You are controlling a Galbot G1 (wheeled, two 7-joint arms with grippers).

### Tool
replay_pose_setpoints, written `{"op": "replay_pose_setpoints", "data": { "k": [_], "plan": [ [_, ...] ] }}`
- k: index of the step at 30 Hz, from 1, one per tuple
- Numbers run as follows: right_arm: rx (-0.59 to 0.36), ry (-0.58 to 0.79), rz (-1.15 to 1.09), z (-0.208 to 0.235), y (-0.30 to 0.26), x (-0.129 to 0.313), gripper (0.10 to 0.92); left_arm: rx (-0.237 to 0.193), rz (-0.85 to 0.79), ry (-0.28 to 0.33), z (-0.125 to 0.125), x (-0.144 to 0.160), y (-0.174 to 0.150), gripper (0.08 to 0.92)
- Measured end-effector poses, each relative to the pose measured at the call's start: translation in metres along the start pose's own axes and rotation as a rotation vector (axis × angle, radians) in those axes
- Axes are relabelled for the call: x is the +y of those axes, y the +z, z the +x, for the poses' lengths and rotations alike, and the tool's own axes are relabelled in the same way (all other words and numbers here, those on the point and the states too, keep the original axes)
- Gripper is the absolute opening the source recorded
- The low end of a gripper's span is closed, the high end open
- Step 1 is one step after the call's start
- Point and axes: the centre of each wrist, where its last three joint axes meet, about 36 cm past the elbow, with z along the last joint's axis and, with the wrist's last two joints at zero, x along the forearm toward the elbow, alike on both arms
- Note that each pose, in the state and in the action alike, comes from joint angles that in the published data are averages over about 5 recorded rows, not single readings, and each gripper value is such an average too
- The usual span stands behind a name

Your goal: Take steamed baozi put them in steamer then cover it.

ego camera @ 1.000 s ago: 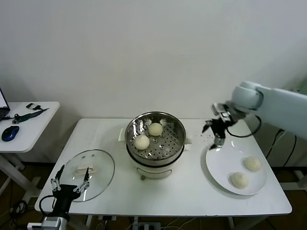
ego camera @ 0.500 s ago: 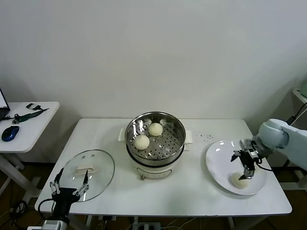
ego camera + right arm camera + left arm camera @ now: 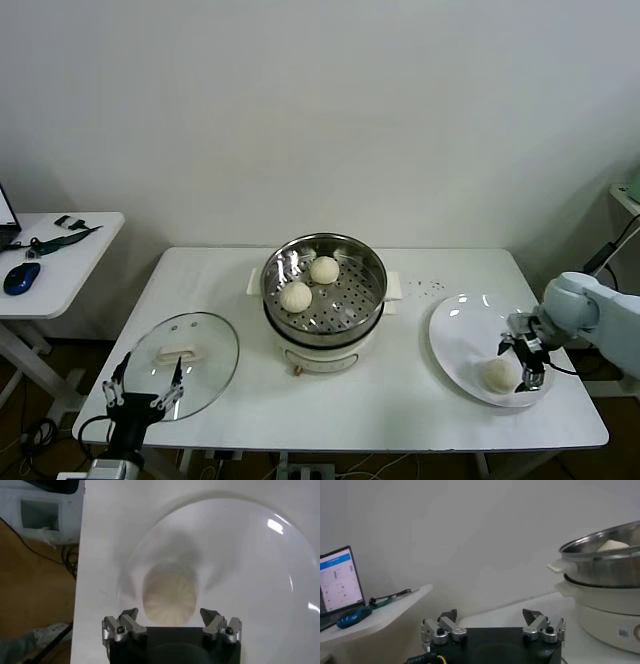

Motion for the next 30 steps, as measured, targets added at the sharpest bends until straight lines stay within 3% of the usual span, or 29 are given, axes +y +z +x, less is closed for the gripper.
{"op": "replay_pose_setpoints", "data": {
  "k": [11, 18, 30],
  "plan": [
    [-0.001, -0.017, 0.023, -0.011, -0.01, -0.008, 0.813, 0.001, 0.0, -0.006, -0.004, 0.001, 0.001, 0.823],
    [0.005, -0.023, 0.037, -0.01, -0.01, -0.012, 0.736, 0.001, 0.001, -0.006, -0.005, 0.001, 0.001, 0.823],
    [0.008, 0.014, 0.177, 0.02, -0.015, -0.033, 0.696, 0.002, -0.001, -0.007, -0.004, 0.002, 0.001, 0.823]
  ]
}}
